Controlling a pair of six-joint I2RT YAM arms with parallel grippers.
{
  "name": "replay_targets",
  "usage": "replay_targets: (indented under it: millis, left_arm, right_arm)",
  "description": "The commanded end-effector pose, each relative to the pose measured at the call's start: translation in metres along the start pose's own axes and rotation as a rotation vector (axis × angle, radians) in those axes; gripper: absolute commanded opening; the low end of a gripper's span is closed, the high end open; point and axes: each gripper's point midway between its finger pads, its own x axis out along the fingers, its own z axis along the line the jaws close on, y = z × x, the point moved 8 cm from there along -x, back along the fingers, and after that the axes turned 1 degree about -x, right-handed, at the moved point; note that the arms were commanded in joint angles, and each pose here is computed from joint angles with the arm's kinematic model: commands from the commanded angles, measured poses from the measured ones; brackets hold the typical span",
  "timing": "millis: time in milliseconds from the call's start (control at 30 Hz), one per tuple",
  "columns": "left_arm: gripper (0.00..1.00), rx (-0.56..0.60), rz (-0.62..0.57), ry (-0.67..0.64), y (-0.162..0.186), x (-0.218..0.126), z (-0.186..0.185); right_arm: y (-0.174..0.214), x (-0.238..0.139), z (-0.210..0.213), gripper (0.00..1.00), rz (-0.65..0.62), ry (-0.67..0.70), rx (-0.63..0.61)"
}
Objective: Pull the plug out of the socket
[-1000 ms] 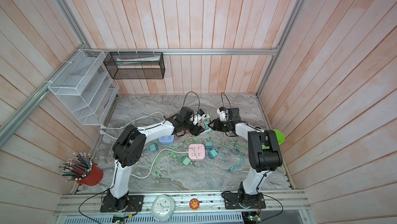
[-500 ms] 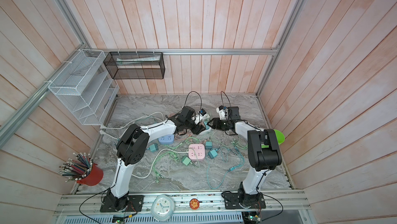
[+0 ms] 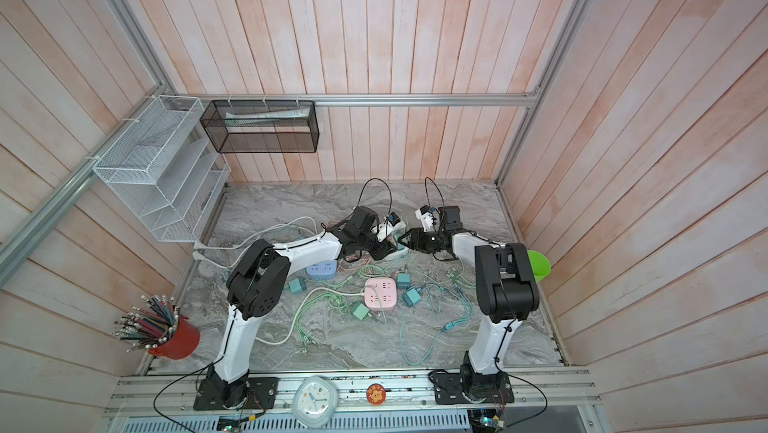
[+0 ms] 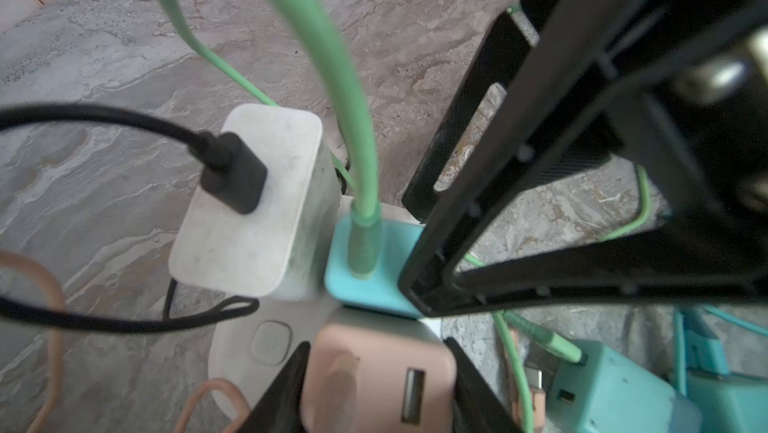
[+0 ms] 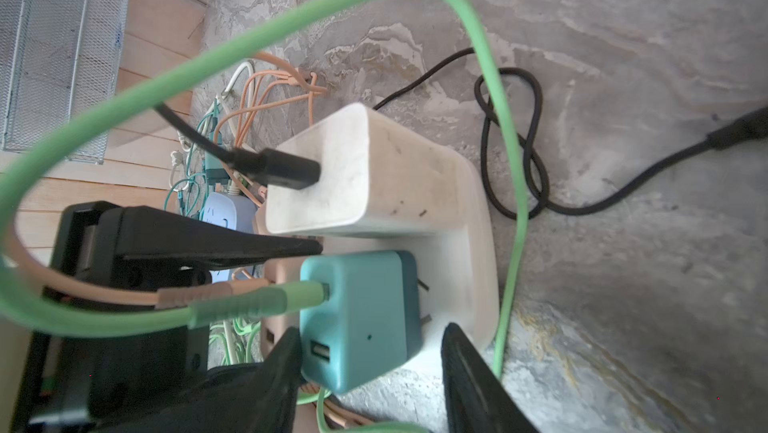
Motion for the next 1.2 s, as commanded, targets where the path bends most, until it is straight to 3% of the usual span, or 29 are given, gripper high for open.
replay_targets:
  millis: [0, 167, 333, 467, 600, 967, 1167]
  left_arm:
    - [0.44, 0.018, -0.004, 0.000, 0.000, 0.008, 0.002]
    - [0.33, 0.023, -0.022, -0.007, -0.006, 0.003, 0.003]
    - [0.30, 0.023, -0.061, 0.008, -0.020, -0.003, 0.001]
    - [0.33, 0.031, -0.019, 0.011, -0.011, 0.007, -0.001]
    - [0.50, 0.028, 0.009, -0.017, 0.002, 0.015, 0.001]
    - [0.51, 0.039, 0.011, -0.037, 0.004, 0.022, 0.004]
    - [0.37, 0.044, 0.002, -0.041, 0.002, 0.020, 0.005]
  right_arm:
    - [0.006, 0.009, -0.008, 0.49, 0.045, 0.006, 0.045]
    - [0.022, 0.014, -0.023, 0.45, 0.105, 0.078, 0.087]
    - [0.032, 0.013, -0.025, 0.44, 0.110, 0.080, 0.102]
    - [0.028, 0.010, -0.020, 0.44, 0.098, 0.071, 0.090]
    - [0.023, 0.009, -0.018, 0.44, 0.095, 0.071, 0.078]
    - [0.022, 0.010, -0.019, 0.44, 0.091, 0.081, 0.083]
    - [0.022, 0.010, -0.020, 0.43, 0.093, 0.090, 0.083]
